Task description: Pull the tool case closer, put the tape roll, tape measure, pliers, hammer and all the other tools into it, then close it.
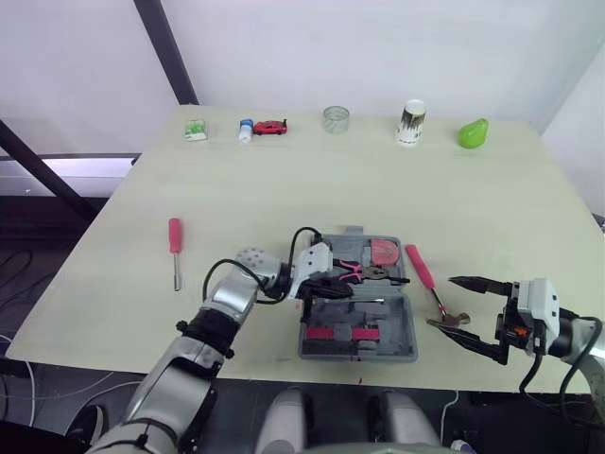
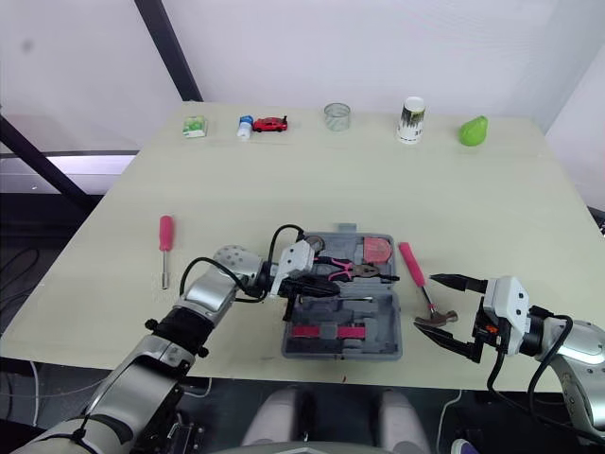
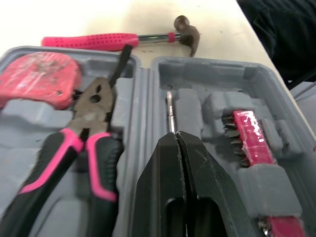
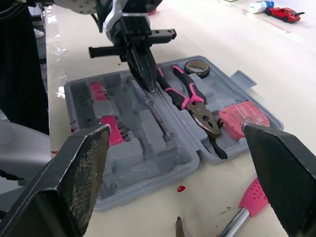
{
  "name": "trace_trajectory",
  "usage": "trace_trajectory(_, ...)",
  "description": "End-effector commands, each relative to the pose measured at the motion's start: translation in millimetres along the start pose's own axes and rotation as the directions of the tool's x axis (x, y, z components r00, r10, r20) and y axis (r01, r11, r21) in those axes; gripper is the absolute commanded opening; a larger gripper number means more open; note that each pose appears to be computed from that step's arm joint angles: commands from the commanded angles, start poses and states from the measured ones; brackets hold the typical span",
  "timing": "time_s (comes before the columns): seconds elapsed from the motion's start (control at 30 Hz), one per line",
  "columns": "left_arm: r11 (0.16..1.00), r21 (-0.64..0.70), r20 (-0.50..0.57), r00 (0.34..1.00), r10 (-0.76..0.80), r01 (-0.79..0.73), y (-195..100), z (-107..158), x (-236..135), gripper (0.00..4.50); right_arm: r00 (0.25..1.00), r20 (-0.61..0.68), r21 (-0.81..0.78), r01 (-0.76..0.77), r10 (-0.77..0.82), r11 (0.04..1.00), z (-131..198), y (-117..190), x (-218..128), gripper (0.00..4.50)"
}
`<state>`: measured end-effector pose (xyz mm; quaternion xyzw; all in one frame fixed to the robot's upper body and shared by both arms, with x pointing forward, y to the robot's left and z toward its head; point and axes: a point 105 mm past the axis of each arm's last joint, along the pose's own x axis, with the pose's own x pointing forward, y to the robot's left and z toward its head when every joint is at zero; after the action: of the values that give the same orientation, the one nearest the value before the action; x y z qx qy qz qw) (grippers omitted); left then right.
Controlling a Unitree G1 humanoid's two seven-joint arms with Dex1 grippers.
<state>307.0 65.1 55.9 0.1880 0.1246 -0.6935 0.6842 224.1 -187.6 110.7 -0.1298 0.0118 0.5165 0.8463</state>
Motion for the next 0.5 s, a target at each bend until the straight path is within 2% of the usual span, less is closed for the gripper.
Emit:
trace_trajectory(0.03, 1.0, 0.021, -0.007, 1.0, -0.014, 0.014, -1, -1, 3, 0.06, 1.0, 0.015, -0.044, 0.01, -0.009, 0.999, 10, 0, -2, 4.5)
trace_trajectory(0.27, 1.0, 0.022, -0.055, 0.998, 0.007, -0.006, 2, -11, 6, 0.06, 1.0, 0.007, -0.049, 0.01, -0.01, 0.999, 10, 0, -2, 4.5)
trace_trajectory(0.5, 1.0, 0.0, -0.111, 0.994, -0.016, 0.016, -6, -27, 9, 0.06, 1.0, 0.006, -0.043, 0.012, -0.011, 0.999, 9, 2, 0, 4.5)
